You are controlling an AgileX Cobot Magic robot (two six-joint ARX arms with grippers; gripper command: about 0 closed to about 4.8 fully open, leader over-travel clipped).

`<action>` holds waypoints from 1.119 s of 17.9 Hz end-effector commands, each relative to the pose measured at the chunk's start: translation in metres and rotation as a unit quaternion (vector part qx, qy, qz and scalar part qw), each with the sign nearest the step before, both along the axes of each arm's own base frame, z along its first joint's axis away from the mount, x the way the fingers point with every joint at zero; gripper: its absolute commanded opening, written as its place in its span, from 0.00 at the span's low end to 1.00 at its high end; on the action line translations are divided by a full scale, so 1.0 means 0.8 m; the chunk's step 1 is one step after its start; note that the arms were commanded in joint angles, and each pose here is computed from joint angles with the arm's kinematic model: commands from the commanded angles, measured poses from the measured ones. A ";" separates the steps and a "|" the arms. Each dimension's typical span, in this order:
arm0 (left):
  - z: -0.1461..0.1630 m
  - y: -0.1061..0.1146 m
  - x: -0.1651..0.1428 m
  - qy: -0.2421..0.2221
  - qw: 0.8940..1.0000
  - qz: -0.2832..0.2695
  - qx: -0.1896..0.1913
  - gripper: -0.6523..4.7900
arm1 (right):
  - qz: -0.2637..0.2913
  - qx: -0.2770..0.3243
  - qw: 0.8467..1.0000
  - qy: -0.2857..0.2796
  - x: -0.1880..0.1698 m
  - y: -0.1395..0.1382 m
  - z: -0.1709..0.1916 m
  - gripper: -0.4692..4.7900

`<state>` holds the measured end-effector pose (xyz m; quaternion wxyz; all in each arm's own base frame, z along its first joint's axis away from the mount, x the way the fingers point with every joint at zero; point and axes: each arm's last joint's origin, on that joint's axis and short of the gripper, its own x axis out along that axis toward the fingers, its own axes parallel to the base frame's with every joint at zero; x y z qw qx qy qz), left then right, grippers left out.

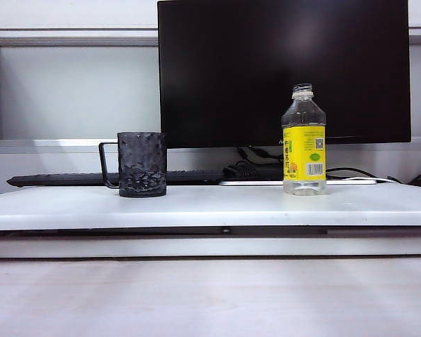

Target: Carefully pick up the bottle and pour some water from the bottle into the cup.

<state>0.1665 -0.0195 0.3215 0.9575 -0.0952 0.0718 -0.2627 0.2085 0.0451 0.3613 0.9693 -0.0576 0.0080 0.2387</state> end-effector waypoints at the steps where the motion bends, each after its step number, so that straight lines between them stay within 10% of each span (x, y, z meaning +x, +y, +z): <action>1: -0.023 -0.020 0.031 0.037 0.998 -0.029 0.036 1.00 | 0.011 0.015 1.000 0.025 0.023 0.008 -0.011 1.00; 6: -0.053 -0.068 0.070 0.050 0.996 -0.018 0.073 1.00 | 0.014 0.002 0.996 0.092 0.068 0.021 -0.054 1.00; 20: -0.022 -0.084 0.100 0.053 0.995 -0.018 0.088 1.00 | -0.001 -0.021 0.982 0.189 0.130 0.033 -0.140 1.00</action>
